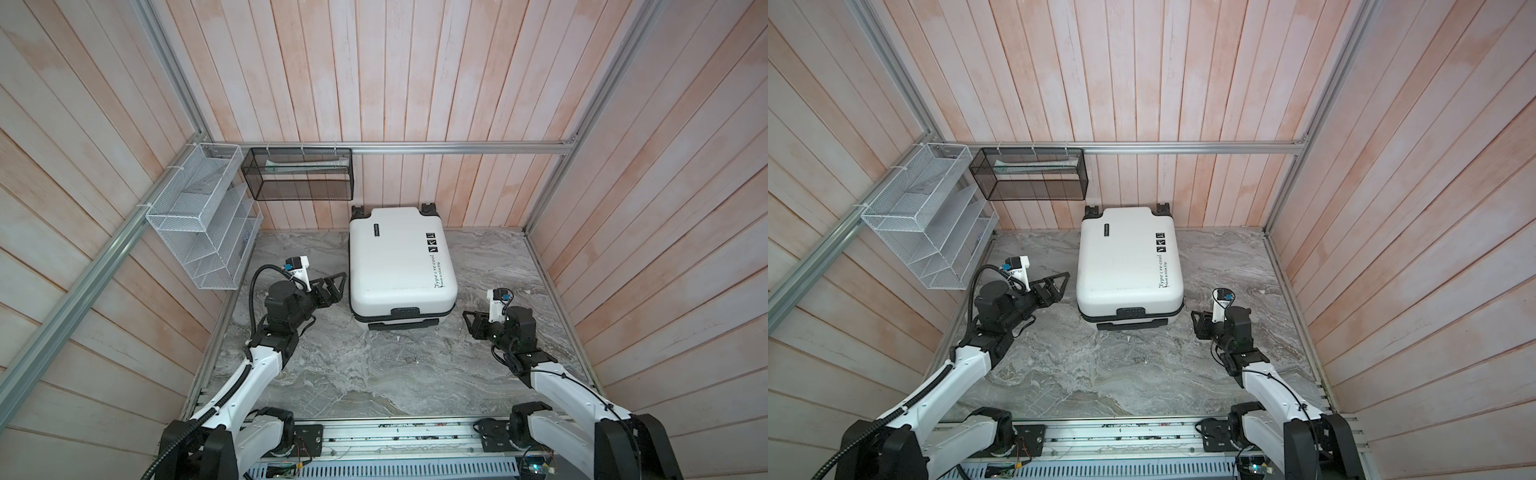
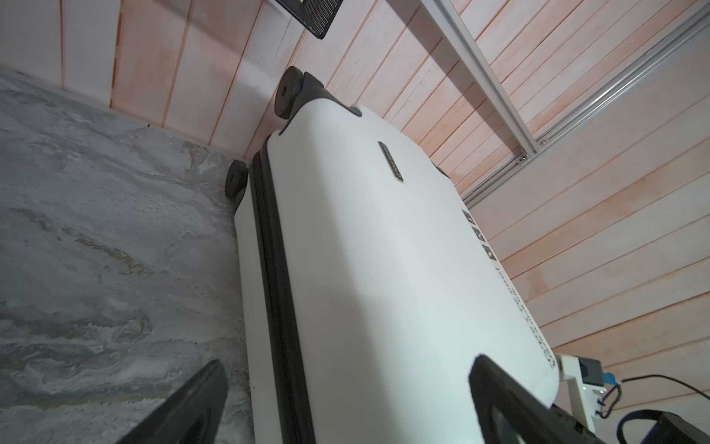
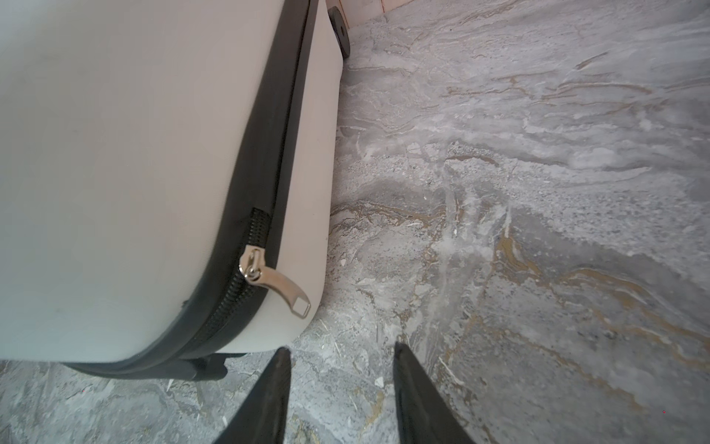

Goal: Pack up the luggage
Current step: 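Withdraw both grippers from the suitcase toward the robot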

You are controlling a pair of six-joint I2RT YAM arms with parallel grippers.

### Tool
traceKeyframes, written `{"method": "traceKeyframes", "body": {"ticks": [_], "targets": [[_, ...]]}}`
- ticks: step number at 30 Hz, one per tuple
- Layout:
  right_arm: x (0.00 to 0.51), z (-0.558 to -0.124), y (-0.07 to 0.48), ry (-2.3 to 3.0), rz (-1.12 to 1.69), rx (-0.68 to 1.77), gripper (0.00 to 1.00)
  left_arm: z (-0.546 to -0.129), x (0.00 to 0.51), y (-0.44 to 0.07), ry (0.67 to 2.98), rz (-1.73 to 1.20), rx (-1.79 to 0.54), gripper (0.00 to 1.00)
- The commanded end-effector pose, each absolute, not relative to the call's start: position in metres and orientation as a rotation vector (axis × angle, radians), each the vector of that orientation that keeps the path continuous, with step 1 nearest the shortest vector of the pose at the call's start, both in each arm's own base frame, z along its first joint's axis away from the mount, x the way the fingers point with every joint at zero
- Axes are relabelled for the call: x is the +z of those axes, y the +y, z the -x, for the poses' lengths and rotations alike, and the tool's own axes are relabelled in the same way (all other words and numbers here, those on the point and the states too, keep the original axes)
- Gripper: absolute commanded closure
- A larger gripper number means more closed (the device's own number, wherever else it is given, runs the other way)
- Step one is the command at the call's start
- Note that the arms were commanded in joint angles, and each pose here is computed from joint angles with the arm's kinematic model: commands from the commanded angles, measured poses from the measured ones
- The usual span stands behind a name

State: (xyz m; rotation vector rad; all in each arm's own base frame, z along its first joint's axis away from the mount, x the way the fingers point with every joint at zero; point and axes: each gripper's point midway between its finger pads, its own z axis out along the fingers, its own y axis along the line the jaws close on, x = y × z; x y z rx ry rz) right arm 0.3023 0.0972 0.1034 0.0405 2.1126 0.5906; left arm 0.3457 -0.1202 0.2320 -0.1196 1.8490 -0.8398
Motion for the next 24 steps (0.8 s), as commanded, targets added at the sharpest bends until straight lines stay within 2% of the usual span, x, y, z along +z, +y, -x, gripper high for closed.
{"method": "traceKeyframes", "body": {"ticks": [1,11,24], "targets": [[0.104,-0.304,0.099,2.091,-0.029,0.555,0.57,-0.335,0.222,-0.115,1.865,0.171,-0.844,0.0],[0.102,-0.303,0.109,2.054,0.006,0.39,0.58,-0.322,0.209,-0.119,1.873,0.195,-0.906,0.0],[0.098,-0.309,0.112,2.047,-0.007,0.361,0.6,-0.327,0.208,-0.127,1.874,0.171,-0.958,0.0]]}}
